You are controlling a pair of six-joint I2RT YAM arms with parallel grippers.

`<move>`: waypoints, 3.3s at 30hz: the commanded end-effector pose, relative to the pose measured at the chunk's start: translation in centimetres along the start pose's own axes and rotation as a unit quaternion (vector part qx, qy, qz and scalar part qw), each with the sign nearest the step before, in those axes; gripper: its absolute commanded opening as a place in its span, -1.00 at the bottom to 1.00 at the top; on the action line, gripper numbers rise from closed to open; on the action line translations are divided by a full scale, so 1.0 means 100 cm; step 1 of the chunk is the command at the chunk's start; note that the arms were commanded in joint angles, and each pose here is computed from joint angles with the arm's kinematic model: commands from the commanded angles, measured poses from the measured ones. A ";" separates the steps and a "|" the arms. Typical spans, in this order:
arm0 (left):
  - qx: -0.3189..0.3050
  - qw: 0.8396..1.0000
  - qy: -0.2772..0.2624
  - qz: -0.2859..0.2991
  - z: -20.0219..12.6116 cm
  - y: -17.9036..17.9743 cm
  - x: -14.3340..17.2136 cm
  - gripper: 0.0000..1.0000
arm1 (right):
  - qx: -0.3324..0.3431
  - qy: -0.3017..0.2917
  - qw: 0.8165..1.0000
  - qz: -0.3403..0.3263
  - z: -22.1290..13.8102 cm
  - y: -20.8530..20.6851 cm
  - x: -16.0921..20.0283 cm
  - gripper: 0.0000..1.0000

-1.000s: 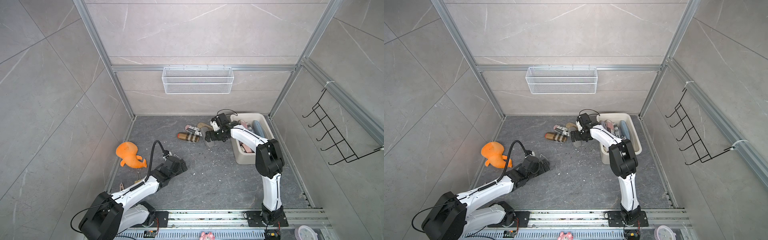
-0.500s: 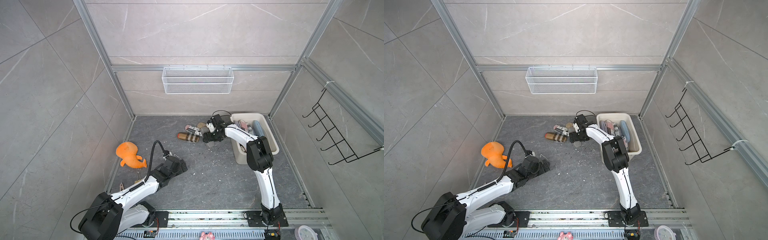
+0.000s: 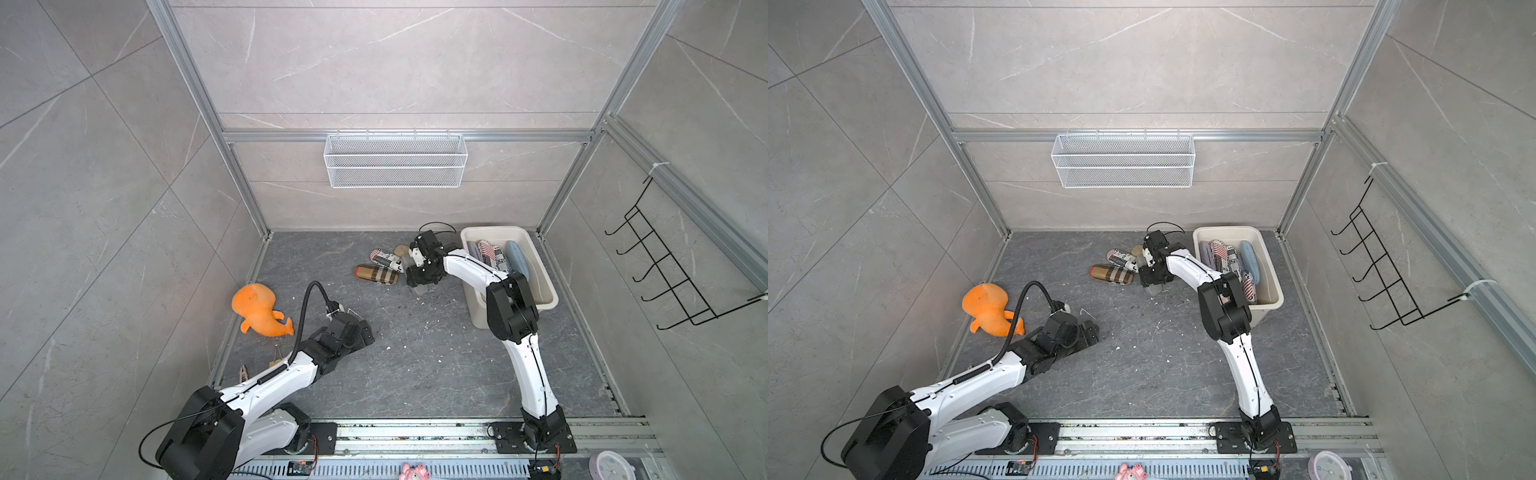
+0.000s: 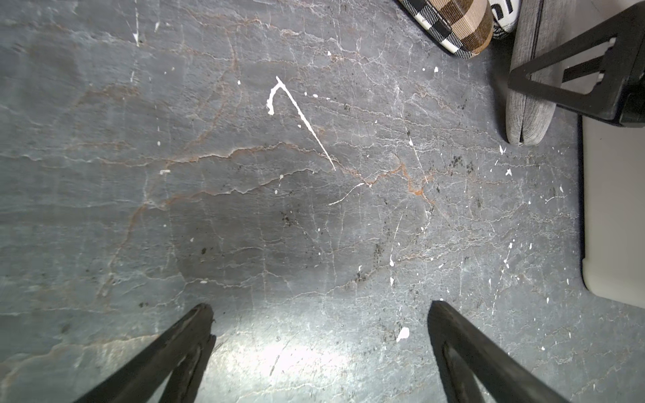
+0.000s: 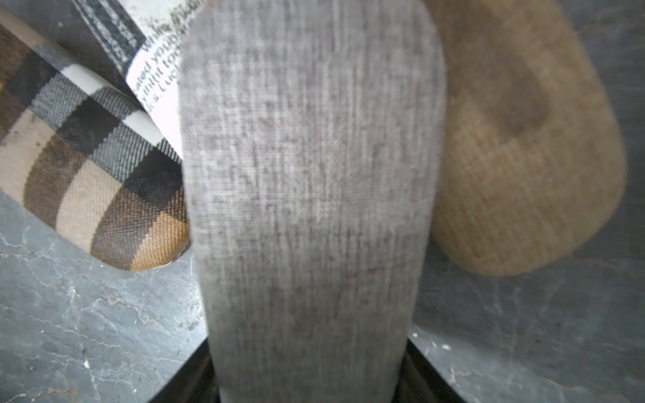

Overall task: Put the glasses cases into the storage boxes
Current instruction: Pick up the glasses case at the center of the board, then place the glasses case in the storage box.

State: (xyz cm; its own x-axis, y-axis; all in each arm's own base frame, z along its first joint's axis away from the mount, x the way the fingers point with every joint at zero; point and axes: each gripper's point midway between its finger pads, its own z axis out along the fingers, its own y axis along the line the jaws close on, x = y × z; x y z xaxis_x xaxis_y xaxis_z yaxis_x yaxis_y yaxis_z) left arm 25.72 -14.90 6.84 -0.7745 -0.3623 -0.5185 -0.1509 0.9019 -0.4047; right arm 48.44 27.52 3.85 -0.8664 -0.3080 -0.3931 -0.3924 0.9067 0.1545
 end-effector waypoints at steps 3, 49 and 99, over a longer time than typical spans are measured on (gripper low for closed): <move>0.014 1.000 -0.020 0.015 -0.013 -0.012 -0.018 0.97 | 0.008 -0.016 1.000 -0.008 -0.018 0.009 -0.002 0.23; 0.029 0.997 -0.057 0.039 -0.041 -0.033 -0.052 0.97 | 0.213 -0.079 0.960 0.162 -0.255 -0.195 0.041 0.21; -0.040 0.992 -0.114 -0.048 -0.049 0.011 -0.084 0.95 | 0.052 -0.172 0.983 0.039 -0.246 -0.017 -0.011 0.52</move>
State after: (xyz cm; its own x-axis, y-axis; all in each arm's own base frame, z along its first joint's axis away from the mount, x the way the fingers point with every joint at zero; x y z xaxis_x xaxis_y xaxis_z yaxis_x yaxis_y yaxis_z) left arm 28.66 -10.78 13.79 -0.6261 -0.4651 -0.6258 -0.2263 0.8765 -0.4250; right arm 42.05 16.99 29.12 -0.7000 -0.1045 -0.7065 -0.2315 0.9690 0.0861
